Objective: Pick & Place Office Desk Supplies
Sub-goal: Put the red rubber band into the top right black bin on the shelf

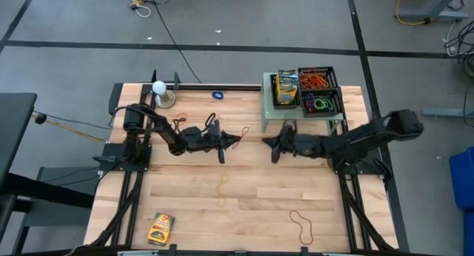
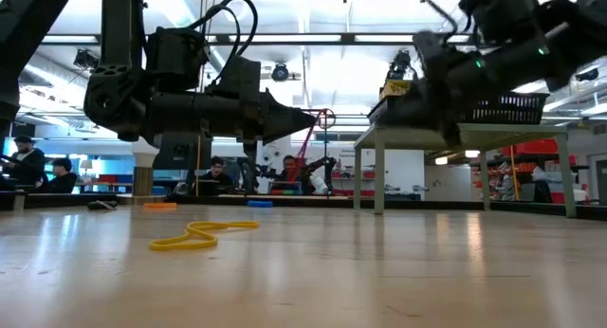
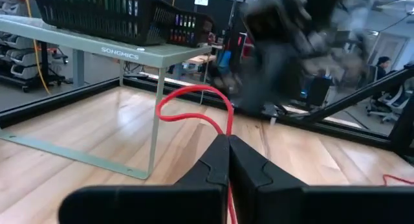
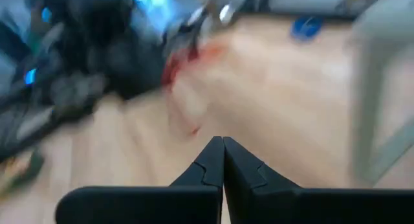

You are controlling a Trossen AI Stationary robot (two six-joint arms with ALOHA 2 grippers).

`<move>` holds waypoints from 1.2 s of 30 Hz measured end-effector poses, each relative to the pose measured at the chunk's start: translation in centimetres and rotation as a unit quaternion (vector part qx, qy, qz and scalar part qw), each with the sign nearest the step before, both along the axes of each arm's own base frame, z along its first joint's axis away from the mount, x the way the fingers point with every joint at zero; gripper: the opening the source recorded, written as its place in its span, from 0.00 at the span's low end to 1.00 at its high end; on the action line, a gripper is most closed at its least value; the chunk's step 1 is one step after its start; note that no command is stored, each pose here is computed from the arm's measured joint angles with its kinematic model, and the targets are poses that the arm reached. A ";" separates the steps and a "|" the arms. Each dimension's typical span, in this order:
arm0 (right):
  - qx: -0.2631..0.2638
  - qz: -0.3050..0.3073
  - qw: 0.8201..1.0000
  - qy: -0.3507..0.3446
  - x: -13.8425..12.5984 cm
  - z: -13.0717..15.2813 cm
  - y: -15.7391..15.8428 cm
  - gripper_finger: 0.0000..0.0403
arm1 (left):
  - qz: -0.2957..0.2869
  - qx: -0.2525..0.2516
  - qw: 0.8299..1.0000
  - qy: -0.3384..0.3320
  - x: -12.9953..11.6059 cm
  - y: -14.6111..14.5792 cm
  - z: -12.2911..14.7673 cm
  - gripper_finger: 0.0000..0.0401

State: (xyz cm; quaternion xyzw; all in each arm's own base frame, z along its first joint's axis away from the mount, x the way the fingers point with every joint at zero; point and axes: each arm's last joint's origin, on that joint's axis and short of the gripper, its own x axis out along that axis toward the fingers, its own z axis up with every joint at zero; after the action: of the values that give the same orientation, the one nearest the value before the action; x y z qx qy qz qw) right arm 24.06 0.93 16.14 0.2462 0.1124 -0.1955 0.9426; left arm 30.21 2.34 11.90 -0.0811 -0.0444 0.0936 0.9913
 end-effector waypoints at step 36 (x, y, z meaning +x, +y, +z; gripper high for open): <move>-0.148 -0.002 0.989 -0.007 9.9 -1.9 4.4 0.01 | -0.054 -0.019 0.998 -0.029 -0.2 -1.0 0.8 0.15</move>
State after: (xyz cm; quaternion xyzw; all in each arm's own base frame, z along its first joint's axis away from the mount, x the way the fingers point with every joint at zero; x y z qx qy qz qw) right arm 33.93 5.30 14.24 0.1060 0.0751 -0.2102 0.9690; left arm 30.01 1.35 12.72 -0.1046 -0.0673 0.0379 0.9915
